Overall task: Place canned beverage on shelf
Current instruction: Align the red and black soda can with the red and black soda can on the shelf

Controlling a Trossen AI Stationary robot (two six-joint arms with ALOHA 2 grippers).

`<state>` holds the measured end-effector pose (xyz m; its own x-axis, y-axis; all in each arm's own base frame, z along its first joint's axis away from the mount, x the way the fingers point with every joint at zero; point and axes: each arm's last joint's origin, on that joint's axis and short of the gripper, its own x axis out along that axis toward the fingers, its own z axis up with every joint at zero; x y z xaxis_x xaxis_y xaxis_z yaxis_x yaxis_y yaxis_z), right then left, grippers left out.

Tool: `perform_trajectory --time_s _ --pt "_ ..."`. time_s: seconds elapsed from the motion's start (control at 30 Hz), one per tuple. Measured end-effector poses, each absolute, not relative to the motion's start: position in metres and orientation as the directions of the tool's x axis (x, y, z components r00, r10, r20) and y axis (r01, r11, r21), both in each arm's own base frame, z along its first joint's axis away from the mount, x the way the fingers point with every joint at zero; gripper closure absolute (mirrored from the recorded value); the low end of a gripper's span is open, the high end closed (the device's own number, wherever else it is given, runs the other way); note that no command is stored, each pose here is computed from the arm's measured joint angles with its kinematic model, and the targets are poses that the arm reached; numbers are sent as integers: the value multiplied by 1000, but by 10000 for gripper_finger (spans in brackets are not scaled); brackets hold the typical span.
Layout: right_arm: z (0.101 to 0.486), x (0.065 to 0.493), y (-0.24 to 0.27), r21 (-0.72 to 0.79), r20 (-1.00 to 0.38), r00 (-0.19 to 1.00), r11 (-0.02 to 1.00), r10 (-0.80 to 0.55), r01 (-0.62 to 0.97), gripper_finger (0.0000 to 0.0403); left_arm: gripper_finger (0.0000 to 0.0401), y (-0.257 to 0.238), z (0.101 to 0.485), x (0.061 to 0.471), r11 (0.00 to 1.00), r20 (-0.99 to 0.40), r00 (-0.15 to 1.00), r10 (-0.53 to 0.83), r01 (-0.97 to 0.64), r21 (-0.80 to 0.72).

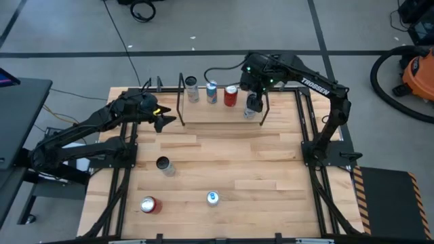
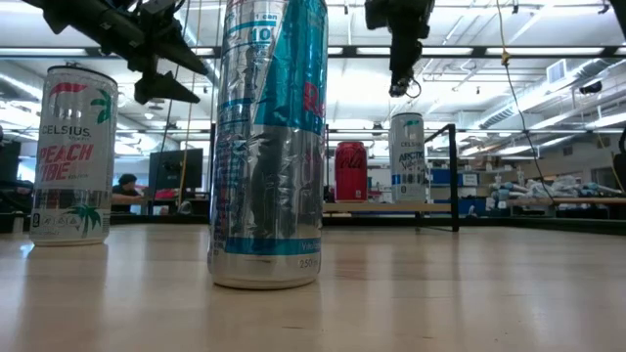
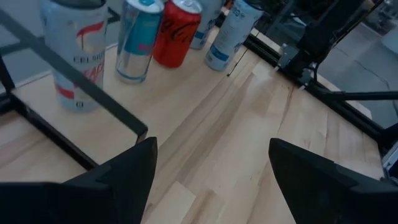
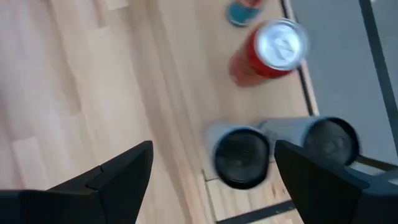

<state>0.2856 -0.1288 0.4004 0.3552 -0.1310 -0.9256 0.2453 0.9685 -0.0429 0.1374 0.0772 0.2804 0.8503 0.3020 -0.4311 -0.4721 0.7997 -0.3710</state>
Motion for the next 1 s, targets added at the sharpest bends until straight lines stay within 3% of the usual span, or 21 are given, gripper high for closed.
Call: perform_trajectory --time_s 0.2,0.53,0.8,1.0 --pt "404 294 -104 -38 -915 384 973 -126 228 57 90 75 282 139 862 -411 882 232 -382 -333" --pt "412 316 -67 -167 -827 467 930 -313 328 57 90 74 285 140 910 -370 915 160 -282 -304" --pt "413 321 -37 -137 -818 499 939 -287 315 57 90 74 293 143 950 -289 948 129 -202 -239" --pt "413 322 -22 -101 -818 511 940 -265 327 57 90 69 305 143 941 -258 966 30 -114 -320"
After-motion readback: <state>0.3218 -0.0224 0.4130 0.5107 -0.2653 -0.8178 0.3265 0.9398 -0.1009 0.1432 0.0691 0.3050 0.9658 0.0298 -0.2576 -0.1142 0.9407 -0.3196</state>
